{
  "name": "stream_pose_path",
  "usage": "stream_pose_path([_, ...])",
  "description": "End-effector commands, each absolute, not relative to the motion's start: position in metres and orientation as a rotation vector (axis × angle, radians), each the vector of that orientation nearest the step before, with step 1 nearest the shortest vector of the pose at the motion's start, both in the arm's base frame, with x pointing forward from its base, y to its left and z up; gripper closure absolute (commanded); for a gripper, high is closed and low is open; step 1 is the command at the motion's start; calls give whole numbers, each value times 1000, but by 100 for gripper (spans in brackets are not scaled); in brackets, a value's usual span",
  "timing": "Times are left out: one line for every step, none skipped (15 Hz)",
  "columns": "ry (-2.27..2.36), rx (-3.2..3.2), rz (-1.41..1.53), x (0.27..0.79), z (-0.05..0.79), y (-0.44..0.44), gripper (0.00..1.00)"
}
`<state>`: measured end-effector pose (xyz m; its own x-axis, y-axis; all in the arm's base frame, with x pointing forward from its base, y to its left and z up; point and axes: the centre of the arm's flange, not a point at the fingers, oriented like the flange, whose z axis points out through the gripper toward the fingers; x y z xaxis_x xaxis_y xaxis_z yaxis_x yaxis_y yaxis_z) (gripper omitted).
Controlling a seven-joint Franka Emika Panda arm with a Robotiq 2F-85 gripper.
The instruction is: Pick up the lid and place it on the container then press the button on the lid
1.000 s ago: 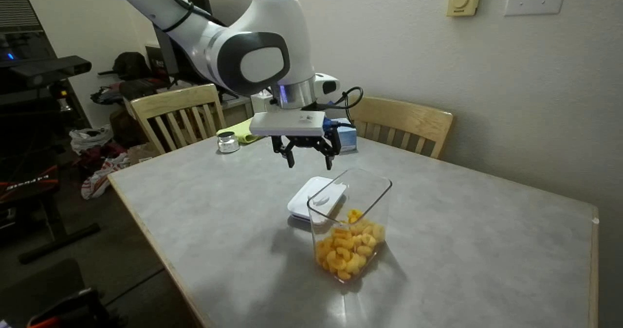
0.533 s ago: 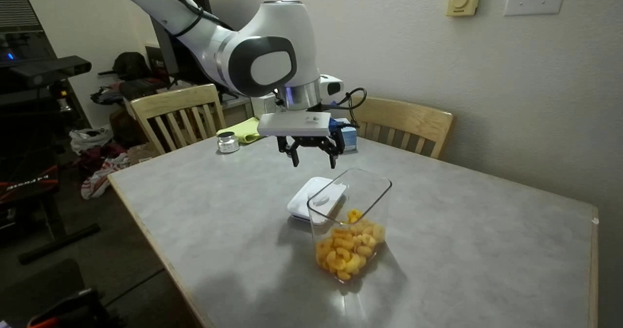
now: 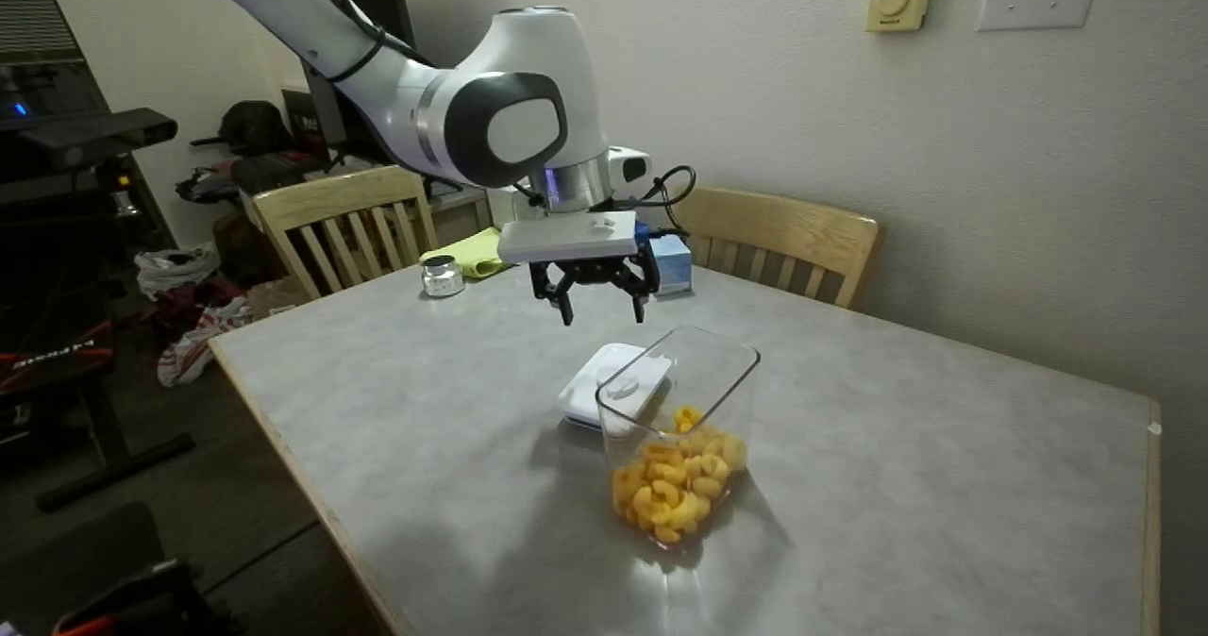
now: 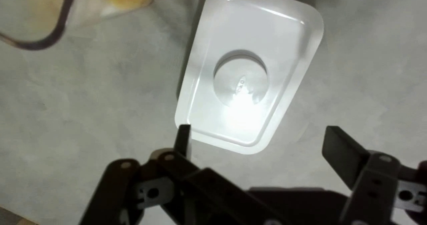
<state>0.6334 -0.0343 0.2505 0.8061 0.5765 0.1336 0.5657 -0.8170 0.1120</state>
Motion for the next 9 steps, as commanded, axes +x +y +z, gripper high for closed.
stream_pose_path([953,2894,243,648,227,-38,0])
stream_pose_path([935,2896,236,650,219,-41,0])
stream_pose_path([908,2898,235,652,213,-44,0])
stream_pose_path([860,2911,227,653,208,-46,0])
stream_pose_path([820,2923,230,654,202,-49,0])
stream_pose_path([780,2937,222,655,197,-51,0])
stream_pose_path([740,2950,209,654,194,-52,0])
stream_pose_path([696,2968,181,653,192,-51,0])
stream_pose_path([676,2998,153,651,194,-49,0])
